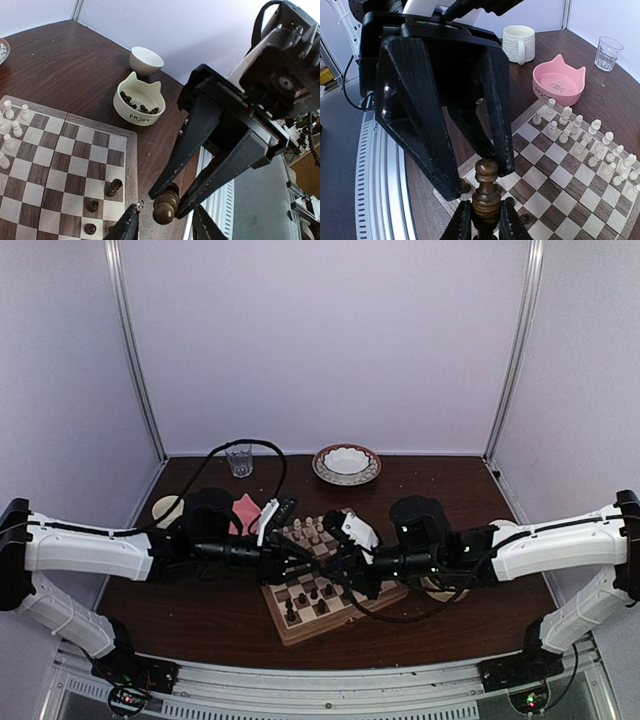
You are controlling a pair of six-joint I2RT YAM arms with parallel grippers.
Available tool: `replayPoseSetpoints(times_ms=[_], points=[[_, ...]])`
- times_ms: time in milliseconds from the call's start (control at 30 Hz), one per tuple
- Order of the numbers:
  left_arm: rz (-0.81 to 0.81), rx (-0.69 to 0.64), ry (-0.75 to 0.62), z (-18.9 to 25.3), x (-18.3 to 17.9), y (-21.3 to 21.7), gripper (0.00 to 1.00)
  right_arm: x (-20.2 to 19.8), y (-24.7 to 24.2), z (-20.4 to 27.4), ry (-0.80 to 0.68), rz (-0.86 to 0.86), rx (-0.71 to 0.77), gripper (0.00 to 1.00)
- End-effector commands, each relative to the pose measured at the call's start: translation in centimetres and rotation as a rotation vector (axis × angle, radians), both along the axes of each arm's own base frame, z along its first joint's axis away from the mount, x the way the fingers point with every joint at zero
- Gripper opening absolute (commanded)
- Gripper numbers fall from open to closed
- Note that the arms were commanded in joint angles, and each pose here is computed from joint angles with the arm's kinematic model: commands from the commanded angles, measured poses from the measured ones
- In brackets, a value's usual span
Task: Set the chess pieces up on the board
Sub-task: Pass from the right arm to the left
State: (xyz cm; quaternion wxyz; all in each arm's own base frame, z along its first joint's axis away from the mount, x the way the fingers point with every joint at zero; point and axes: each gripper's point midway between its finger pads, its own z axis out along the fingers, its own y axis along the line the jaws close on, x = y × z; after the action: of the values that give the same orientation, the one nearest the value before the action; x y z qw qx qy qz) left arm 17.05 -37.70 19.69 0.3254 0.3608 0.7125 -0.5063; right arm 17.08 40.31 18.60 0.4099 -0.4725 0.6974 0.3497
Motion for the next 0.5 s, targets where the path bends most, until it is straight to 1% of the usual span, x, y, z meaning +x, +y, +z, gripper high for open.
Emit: replayPoseSetpoints(times_ms=[0, 67, 167, 200, 267, 433, 467], points=[[-0.031, -0.055, -0.026, 1.91, 0.15, -1.04, 0.37, -0.44, 0.92, 1.08, -0.008, 0.035, 0.018, 0.09], [-0.034, -0.055, -0.026, 1.92, 0.15, -1.09, 0.37, -0.45, 0.99, 1.03, -0.007, 0.036, 0.015, 0.09], [-0.035, -0.054, -0.025, 1.91, 0.12, -1.09, 0.33, -0.50, 1.00, 0.99, -0.007, 0.036, 0.013, 0.09], [-0.037, -0.055, -0.026, 1.94, 0.09, -1.10, 0.30, -0.44, 0.99, 0.98, -0.007, 0.034, 0.012, 0.09], [-0.042, -0.052, -0.026, 1.91, 0.03, -1.13, 0.22, -0.38, 0.96, 0.98, -0.009, 0.029, 0.011, 0.10], [-0.041, -0.045, -0.026, 1.80, 0.09, -1.14, 0.16, -0.43, 0.93, 1.03, -0.011, 0.028, 0.011, 0.12], [-0.040, -0.045, -0.027, 1.80, 0.12, -1.13, 0.13, -0.39, 0.90, 1.00, -0.011, 0.026, 0.010, 0.12]])
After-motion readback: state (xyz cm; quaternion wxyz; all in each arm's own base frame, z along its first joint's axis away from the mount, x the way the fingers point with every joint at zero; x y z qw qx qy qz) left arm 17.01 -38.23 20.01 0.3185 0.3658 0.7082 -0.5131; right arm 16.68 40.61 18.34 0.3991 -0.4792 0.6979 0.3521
